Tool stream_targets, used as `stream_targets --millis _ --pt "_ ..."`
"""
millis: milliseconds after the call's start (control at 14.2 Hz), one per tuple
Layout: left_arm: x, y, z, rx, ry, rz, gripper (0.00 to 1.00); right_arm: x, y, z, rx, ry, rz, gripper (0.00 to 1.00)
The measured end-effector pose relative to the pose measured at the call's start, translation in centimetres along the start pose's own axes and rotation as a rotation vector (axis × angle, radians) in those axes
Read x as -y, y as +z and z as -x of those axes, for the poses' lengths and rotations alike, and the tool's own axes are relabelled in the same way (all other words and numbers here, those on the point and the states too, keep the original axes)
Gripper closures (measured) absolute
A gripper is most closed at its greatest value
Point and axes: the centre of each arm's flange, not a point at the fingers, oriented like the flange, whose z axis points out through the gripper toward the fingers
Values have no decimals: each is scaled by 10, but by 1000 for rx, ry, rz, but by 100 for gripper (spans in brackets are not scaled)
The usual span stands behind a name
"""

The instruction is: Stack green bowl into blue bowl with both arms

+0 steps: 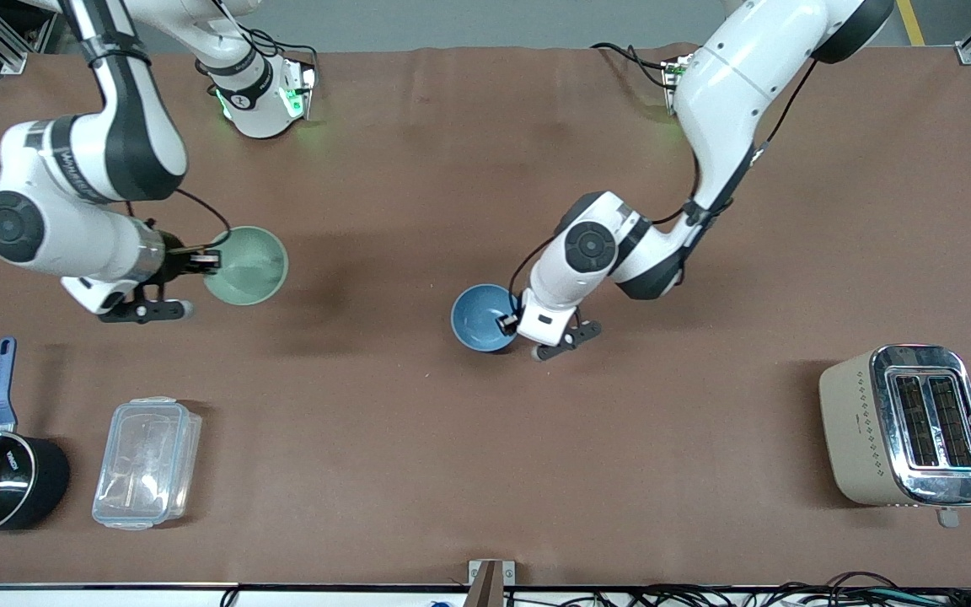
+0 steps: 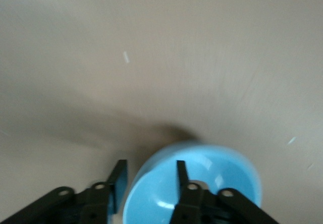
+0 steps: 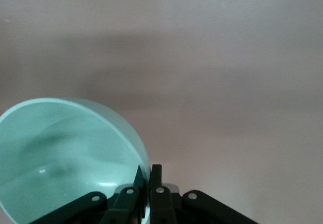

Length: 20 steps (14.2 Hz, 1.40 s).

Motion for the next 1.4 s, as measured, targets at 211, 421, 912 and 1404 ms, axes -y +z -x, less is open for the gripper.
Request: stream_targets --millis 211,421,912,1404 --pt "14 -126 -60 -90 -43 -73 17 74 -6 8 -18 99 -36 95" --pt "36 -232 -88 -140 -28 -169 0 168 0 20 -62 190 -68 95" --pt "121 -361 -131 -128 226 -274 0 329 92 21 -89 332 -140 95" --pt "190 -444 -115 -60 473 -285 0 376 143 24 -112 327 -105 95"
